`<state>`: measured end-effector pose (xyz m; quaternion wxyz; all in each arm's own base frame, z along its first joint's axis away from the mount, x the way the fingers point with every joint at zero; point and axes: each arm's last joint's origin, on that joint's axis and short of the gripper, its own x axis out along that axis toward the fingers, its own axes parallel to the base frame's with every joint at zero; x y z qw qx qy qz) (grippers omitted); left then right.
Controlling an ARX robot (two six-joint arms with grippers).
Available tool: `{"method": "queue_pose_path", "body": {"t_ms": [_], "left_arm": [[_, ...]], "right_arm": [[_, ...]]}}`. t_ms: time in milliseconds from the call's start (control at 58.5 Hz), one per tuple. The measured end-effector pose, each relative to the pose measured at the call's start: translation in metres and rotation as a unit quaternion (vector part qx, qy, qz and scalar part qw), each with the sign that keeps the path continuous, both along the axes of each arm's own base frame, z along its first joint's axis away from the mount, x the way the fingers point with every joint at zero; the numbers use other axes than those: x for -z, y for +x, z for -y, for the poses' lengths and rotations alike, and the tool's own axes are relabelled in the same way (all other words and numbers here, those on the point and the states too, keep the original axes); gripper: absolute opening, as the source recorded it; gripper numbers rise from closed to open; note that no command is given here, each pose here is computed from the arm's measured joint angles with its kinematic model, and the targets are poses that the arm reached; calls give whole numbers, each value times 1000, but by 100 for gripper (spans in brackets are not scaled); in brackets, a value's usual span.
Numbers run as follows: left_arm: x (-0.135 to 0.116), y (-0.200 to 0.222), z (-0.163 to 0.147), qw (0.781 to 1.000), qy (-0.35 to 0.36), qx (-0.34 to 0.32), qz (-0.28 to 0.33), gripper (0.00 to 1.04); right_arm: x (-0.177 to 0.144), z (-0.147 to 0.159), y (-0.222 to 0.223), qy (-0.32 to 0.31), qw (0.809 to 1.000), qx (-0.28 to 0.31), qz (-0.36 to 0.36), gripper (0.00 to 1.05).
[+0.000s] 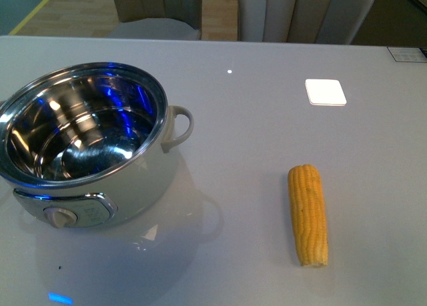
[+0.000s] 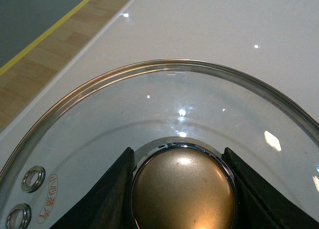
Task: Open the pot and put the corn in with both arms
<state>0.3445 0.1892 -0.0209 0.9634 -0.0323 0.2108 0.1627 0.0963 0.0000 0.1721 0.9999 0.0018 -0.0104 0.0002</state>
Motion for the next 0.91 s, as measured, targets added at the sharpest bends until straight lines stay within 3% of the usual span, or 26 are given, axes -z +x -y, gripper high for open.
{"method": "queue_pose_path", "body": {"t_ms": [239,479,599,753,906], "left_arm": [[22,6,0,1000,-3,-9,-14,45],[24,9,1,1000,-9,-7,-12,45],[20,9,4,1000,-13,0,-8,66],[-14,4,6,1000,-14,-6,16,99],[-58,-11,4,999,-16,-17,41,98]], "right_arm": [[0,0,0,0,1000,0,0,96],[0,0,0,0,1000,0,0,96],[0,0,0,0,1000,0,0,96],[0,0,0,0,1000,0,0,96],[0,0,0,0,1000,0,0,96]]}}
